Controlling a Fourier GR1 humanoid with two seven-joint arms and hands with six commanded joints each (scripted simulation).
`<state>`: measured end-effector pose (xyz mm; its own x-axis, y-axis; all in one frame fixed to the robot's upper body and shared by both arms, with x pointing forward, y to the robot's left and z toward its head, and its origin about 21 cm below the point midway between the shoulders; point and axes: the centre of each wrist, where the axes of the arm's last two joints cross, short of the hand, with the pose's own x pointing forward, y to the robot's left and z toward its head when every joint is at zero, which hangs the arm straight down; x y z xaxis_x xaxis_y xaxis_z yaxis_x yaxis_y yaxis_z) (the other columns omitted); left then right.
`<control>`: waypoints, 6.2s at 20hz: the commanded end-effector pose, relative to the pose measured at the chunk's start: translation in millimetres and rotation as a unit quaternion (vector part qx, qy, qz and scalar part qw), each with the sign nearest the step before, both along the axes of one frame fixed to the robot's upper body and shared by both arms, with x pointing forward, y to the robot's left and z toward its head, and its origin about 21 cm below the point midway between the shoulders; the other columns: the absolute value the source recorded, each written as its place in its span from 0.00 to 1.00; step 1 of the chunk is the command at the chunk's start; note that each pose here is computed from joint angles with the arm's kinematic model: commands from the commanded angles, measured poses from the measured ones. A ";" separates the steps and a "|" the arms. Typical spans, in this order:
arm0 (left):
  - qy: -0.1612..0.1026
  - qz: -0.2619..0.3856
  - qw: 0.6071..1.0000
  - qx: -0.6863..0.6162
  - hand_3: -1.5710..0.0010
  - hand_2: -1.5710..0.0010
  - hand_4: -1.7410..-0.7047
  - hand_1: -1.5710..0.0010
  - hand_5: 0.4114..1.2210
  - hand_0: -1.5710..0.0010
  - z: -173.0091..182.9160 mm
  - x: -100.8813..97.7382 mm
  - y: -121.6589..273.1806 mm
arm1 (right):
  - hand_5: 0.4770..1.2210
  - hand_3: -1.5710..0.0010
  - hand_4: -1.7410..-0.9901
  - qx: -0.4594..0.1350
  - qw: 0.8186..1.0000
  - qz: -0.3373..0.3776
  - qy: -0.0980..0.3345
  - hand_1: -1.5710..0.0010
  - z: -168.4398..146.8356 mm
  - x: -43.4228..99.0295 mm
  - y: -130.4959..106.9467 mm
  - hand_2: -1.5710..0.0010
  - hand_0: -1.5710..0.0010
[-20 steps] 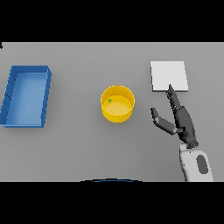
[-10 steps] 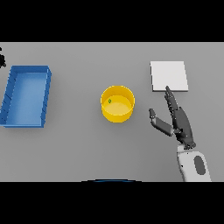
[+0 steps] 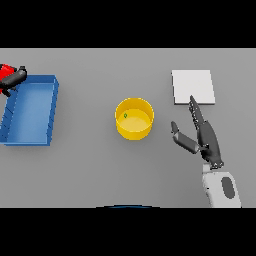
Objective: Pick up the red beaker and tilt it to pour out 1 green nut into yellow bowl. Pick up the yellow bowl and place it on the metallic measuring scale.
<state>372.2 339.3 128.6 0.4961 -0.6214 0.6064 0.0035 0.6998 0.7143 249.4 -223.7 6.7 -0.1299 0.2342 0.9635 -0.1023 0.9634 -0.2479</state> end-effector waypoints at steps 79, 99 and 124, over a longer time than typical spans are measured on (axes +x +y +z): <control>-0.039 -0.042 0.998 0.002 1.00 1.00 0.92 1.00 0.39 1.00 -6.4 -5.7 -3.7 | 0.99 0.14 0.04 -0.535 0.733 0.419 -0.037 0.03 73.0 104.2 89.0 0.03 0.03; -0.042 -0.036 0.998 0.001 1.00 1.00 0.91 1.00 0.42 1.00 -1.3 -4.4 5.4 | 1.00 0.15 0.02 -0.603 0.752 0.265 -0.003 0.00 128.3 152.1 3.2 0.00 0.01; -0.033 -0.019 0.999 -0.011 1.00 1.00 0.86 1.00 0.45 1.00 3.8 -5.5 1.5 | 0.82 0.30 0.19 -0.593 0.776 0.185 0.114 0.42 85.7 187.3 -56.7 0.42 0.24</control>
<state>366.7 340.5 132.4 0.4309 -0.6252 0.6507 -0.0160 0.7157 0.6983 436.8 -280.2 92.7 -0.2574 0.9603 0.1073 -0.4870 -0.0330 -0.8728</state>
